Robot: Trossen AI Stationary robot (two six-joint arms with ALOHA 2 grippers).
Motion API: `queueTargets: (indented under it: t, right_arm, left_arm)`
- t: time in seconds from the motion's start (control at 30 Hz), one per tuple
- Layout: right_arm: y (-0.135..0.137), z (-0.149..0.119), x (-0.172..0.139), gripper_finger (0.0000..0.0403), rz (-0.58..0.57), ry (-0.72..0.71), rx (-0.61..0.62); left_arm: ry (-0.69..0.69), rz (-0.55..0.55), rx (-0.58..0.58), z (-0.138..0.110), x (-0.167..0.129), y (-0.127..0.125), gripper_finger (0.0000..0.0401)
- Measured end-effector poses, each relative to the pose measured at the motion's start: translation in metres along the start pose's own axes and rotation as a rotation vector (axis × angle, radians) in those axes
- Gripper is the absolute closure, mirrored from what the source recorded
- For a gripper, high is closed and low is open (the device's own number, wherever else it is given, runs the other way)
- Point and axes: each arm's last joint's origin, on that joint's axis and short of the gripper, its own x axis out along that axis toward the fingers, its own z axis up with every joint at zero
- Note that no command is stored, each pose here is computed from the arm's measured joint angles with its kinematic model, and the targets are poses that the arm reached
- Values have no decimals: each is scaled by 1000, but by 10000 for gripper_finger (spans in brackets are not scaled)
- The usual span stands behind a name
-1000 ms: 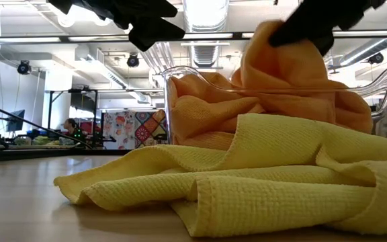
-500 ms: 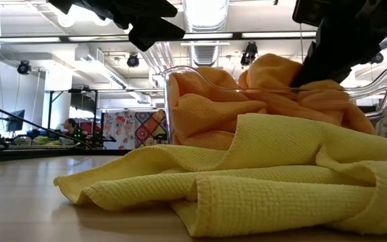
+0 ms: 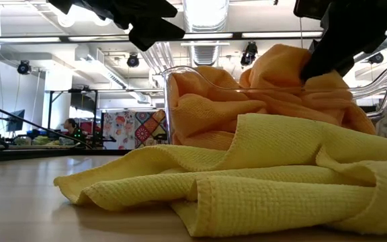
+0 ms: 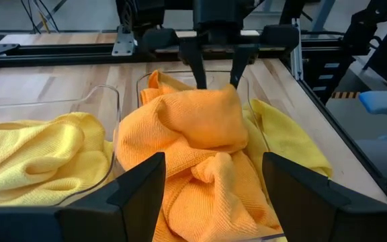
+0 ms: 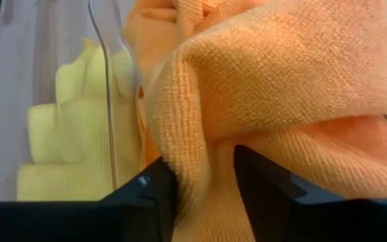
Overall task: Sort microfiber towel by color & place in baskets
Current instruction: Put the orange towel into the bottom transparent bin
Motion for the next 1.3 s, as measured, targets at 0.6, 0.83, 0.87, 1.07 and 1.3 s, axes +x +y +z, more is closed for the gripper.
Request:
queueTargets:
  t: [0.6, 0.83, 0.87, 1.07, 1.3]
  right_arm:
    - [11, 35, -39, 163, -7, 206, -2]
    - [16, 56, -52, 159, -75, 89, -116]
    - [17, 58, -52, 162, -73, 62, -134]
    - [19, 55, -31, 217, 0, -121, -232]
    - [-7, 44, 0, 336, -106, -364, -308]
  left_arm:
    - [0, 0, 0, 0, 0, 0, 169]
    - [1, 0, 0, 0, 0, 0, 169]
    - [2, 0, 0, 0, 0, 0, 169]
    - [2, 0, 0, -1, 0, 0, 169]
    - [2, 0, 0, -1, 0, 0, 169]
